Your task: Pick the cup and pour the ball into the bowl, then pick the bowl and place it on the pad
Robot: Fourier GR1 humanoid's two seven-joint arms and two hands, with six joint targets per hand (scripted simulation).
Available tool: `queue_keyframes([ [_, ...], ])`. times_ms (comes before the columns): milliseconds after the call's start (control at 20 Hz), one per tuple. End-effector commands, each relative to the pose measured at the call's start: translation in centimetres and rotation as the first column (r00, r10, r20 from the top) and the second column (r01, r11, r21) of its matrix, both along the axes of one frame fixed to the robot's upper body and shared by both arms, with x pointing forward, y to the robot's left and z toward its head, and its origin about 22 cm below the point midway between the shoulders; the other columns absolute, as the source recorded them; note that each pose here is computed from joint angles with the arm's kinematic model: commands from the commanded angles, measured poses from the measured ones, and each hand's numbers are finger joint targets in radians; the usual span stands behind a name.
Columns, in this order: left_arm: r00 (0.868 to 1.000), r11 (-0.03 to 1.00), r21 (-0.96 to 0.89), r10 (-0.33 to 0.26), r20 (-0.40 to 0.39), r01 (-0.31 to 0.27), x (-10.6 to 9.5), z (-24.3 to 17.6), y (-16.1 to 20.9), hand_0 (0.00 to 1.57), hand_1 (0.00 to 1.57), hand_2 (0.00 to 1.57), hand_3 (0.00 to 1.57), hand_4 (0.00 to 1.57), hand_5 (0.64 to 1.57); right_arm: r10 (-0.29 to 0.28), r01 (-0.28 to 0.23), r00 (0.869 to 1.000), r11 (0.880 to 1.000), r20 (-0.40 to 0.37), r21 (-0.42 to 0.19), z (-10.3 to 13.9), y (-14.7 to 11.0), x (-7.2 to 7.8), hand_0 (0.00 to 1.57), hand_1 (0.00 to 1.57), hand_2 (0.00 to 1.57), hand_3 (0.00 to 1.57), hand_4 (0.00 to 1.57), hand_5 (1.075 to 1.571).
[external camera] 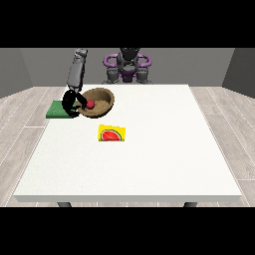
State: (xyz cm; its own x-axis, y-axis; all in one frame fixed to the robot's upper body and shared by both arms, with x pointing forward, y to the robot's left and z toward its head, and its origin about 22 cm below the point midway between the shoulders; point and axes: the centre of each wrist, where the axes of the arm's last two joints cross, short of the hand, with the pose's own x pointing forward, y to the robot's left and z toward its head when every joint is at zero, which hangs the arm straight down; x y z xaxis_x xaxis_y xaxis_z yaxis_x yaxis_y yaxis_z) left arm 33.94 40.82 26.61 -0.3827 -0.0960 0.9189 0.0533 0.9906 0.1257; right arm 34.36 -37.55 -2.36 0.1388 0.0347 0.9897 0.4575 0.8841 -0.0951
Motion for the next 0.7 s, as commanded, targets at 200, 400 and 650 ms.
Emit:
queue_keyframes([
  [200,0.99,0.991,-0.008,0.132,-0.048,-0.132,-1.1,-3.5,4.6,0.0,0.0,0.0,0.0,1.2,1.538,0.005,-0.029,0.982,0.991,-0.186,-0.13,8.9,-6.7,1.2,1.57,1.57,1.57,0.97,1.06,1.556],
  [400,0.983,0.989,0.002,0.144,-0.109,-0.145,-0.9,-6.9,4.1,0.0,0.0,0.0,0.0,1.2,1.544,-0.009,-0.033,0.972,0.984,-0.233,-0.175,10.0,-5.3,2.4,1.57,1.57,1.57,0.71,1.06,1.566],
  [650,0.988,0.99,-0.031,0.138,-0.067,-0.14,-2.2,-5.2,6.4,0.0,0.0,0.0,0.0,1.21,1.545,-0.026,0.0,0.985,0.988,-0.168,-0.157,12.0,-10.4,-0.1,1.57,1.57,1.57,0.57,1.09,1.564],
])
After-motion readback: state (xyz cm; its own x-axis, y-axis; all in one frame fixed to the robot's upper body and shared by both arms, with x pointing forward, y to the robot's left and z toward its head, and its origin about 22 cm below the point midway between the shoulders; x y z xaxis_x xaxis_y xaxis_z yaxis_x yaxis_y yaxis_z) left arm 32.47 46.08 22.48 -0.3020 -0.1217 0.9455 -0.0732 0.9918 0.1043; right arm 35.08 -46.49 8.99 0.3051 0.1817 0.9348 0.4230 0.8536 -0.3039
